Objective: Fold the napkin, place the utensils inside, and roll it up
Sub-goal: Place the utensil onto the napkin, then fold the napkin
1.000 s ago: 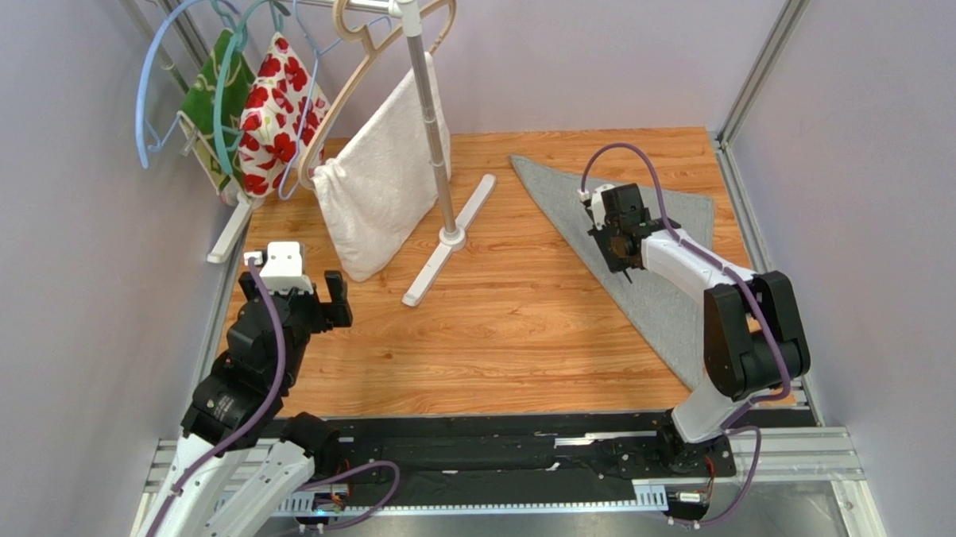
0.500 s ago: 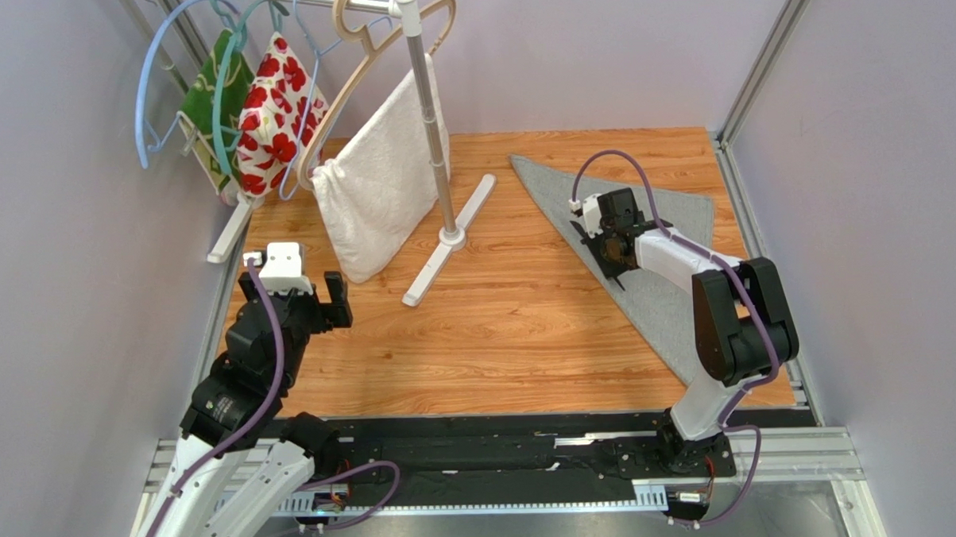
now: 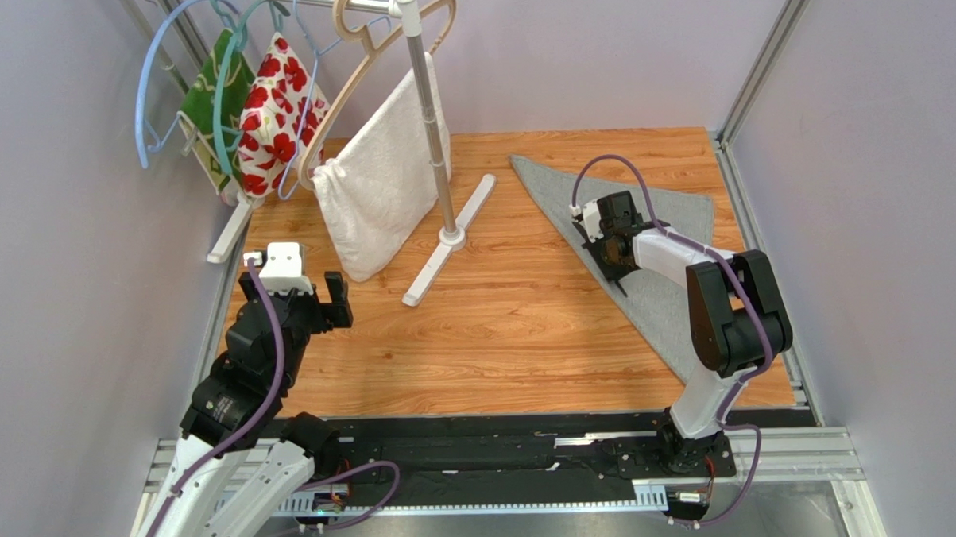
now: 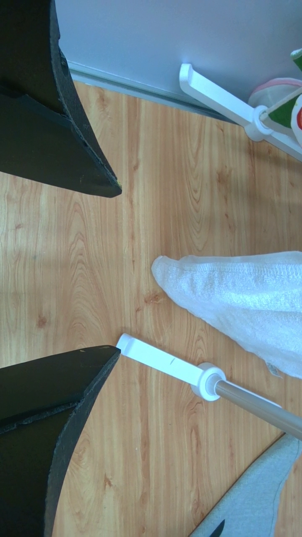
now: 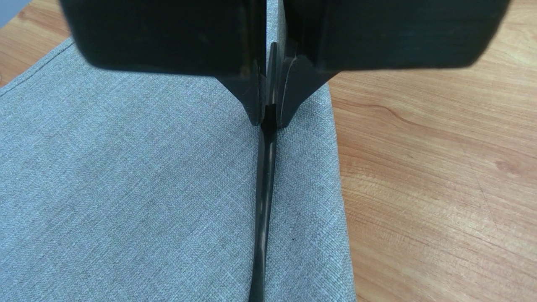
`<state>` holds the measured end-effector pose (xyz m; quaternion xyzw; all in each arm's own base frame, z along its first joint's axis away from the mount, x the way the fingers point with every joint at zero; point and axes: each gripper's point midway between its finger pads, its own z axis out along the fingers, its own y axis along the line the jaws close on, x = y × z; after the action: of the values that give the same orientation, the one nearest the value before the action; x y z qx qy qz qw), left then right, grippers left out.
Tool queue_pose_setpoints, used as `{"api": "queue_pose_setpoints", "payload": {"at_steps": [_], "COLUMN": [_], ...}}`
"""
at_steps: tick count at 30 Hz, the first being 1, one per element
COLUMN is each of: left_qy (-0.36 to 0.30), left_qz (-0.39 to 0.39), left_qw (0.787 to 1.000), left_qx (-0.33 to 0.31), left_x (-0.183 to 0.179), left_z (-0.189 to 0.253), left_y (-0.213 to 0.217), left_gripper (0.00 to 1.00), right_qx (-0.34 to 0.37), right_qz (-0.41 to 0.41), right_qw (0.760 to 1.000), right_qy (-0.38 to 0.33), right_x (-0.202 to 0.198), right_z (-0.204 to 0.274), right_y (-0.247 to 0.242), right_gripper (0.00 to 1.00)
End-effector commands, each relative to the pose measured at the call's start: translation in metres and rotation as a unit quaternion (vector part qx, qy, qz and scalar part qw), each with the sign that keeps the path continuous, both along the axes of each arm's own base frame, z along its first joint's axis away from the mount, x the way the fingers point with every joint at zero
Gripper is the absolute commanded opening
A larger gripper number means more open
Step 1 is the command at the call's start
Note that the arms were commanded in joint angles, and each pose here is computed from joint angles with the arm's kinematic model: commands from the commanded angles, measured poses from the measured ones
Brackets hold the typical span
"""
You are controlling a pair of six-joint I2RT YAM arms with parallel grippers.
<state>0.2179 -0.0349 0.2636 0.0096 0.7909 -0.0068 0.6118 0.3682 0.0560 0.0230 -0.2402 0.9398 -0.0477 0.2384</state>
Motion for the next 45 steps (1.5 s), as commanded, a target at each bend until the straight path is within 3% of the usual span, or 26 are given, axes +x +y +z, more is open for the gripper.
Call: {"api": "queue_pose_setpoints", "payload": {"at_steps": [1,6,12,16,19,24,31,45], "left_qy": [-0.007,-0.007,-0.006,-0.007,-0.006,-0.006,-0.004,0.001], "left_qz": [-0.004,-0.008,-0.011,-0.015,-0.017,-0.016,-0.02,-0.007], "left_qw": [1.0,1.0,1.0,1.0,1.0,1.0,1.0,1.0], "left_qx": [-0.008,-0.009,-0.01,-0.011,-0.012,-0.01,-0.01,-0.002], "left_x": [0.001,0.001,0.001,0.001,0.001,0.002,0.002,0.003], "left_z": [0.004,0.004,0.003,0.004,0.003,0.003,0.002,0.0], "left_y": [-0.002,-0.004,-0.005,-0.007,-0.008,-0.007,-0.009,-0.004], "left_gripper": [0.97,0.97,0.97,0.97,0.97,0.97,0.97,0.97], "right_qx": [-0.019,-0.037,-0.043,-0.009,0.022,0.106,0.105,0.032], "right_qz": [-0.001,-0.007,-0.033,-0.048,-0.062,-0.107,-0.125,-0.123], "right_qw": [1.0,0.999,0.997,0.995,0.992,0.984,0.982,0.99], "right_qy": [-0.016,-0.018,-0.05,-0.088,-0.109,-0.094,-0.091,-0.064], "right_x": [0.008,0.008,0.017,0.022,0.019,-0.002,-0.005,0.007], "right_z": [0.007,0.009,0.028,0.06,0.082,0.094,0.067,0.019], "right_y": [-0.007,-0.014,-0.019,-0.012,-0.004,0.026,0.05,0.036], "right_gripper": [0.0,0.01,0.19,0.36,0.39,0.4,0.38,0.29]}}
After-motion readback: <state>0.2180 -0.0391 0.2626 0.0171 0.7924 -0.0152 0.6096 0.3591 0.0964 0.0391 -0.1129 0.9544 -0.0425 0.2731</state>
